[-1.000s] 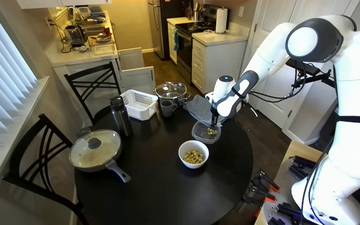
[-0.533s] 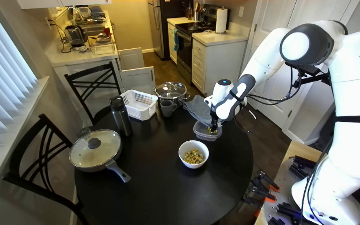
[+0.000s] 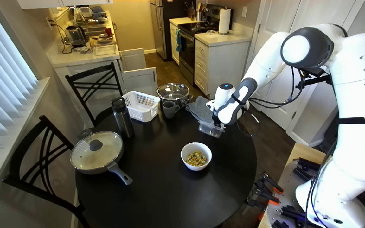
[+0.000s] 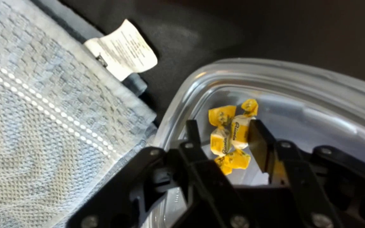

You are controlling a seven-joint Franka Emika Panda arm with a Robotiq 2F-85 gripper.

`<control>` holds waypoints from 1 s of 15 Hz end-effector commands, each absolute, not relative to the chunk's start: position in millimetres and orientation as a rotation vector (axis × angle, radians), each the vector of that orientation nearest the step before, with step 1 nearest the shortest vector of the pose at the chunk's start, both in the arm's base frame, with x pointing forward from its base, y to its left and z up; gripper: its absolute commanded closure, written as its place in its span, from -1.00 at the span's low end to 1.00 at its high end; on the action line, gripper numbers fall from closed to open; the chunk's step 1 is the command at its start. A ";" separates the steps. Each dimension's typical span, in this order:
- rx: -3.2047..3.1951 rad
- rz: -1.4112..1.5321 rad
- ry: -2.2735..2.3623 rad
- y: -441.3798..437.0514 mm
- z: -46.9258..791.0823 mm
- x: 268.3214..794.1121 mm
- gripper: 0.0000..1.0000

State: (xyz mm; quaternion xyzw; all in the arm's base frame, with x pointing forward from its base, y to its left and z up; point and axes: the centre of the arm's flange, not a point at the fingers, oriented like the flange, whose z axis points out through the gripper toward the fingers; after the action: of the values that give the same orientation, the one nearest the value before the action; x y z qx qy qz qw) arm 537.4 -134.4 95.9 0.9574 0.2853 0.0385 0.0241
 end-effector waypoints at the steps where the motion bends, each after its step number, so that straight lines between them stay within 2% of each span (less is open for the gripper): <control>1: 2.962 0.113 0.937 -137.8 97.2 535.8 0.72; 3: 2.962 0.113 0.935 -138.5 97.7 535.4 0.91; 6: 2.962 0.110 0.933 -139.6 97.6 533.8 1.00; 11: 2.961 0.107 0.930 -140.8 98.9 531.9 0.89; 12: 2.960 0.111 0.929 -140.6 99.6 531.7 0.74; 13: 2.962 0.114 0.930 -140.4 100.0 531.8 0.39; 15: 2.967 0.117 0.930 -140.0 101.3 532.0 0.26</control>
State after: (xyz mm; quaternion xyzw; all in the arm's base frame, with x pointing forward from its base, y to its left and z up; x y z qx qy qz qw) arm 537.1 -134.6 95.4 0.9575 0.2849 0.0380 0.0230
